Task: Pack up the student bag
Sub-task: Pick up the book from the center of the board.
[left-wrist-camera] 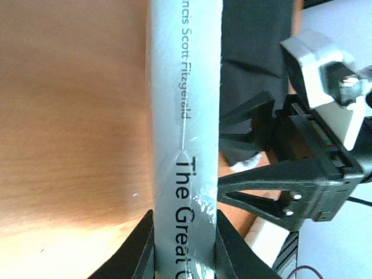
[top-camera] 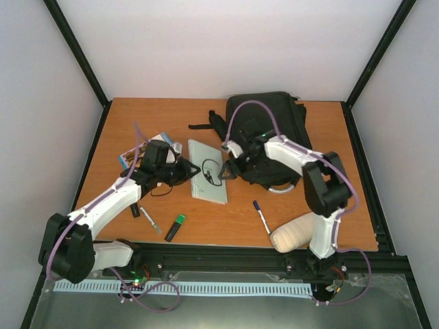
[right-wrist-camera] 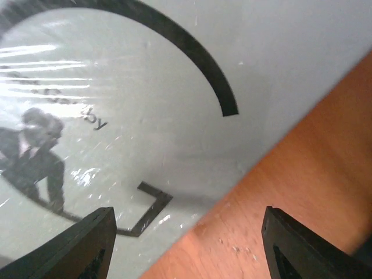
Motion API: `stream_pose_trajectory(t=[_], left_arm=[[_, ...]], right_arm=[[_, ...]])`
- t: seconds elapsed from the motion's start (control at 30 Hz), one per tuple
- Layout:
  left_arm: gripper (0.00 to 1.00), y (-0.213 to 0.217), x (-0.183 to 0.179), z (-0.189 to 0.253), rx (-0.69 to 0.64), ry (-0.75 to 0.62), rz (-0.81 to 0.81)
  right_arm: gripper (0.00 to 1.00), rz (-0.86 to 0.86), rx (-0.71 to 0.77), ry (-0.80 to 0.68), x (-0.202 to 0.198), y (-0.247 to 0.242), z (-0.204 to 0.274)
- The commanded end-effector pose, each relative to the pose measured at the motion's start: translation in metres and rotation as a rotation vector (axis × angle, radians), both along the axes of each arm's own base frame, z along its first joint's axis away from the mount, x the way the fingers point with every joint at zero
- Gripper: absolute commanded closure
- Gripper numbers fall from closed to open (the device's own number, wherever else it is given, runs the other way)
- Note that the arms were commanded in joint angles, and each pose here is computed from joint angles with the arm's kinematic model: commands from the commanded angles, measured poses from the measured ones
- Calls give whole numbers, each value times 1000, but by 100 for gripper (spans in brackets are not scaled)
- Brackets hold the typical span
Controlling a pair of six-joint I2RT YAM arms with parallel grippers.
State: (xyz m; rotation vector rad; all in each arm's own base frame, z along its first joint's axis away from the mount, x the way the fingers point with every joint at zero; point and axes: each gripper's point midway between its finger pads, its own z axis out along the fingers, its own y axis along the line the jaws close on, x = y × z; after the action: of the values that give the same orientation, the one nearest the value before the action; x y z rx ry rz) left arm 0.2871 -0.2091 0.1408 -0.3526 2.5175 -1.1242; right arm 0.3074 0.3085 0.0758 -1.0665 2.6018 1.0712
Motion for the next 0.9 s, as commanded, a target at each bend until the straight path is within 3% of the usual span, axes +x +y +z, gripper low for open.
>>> stream_pose_trajectory(t=[0.0,0.3,0.47,0.53,0.63,0.87], left_arm=[[99,-15,15,113,-74,-332,-93],[99,-29,16,230,-179,-617,-187],[99,-34,15,282,-303,-755,-185],[99,-33,16,288,-346,-785,-162],[99,-30,12,301,-424,-849,-141],[99,-32,-4,304,-579,-859,-172]], right_arm=[[29,-61,113,-213,23,-34,100],[19,-274,229,-521,34,-126,222],[2,-299,319,-621,18,-144,250],[0,-308,336,-650,15,-145,254],[0,-272,396,-626,7,-138,257],[0,-100,657,-377,-18,-109,270]])
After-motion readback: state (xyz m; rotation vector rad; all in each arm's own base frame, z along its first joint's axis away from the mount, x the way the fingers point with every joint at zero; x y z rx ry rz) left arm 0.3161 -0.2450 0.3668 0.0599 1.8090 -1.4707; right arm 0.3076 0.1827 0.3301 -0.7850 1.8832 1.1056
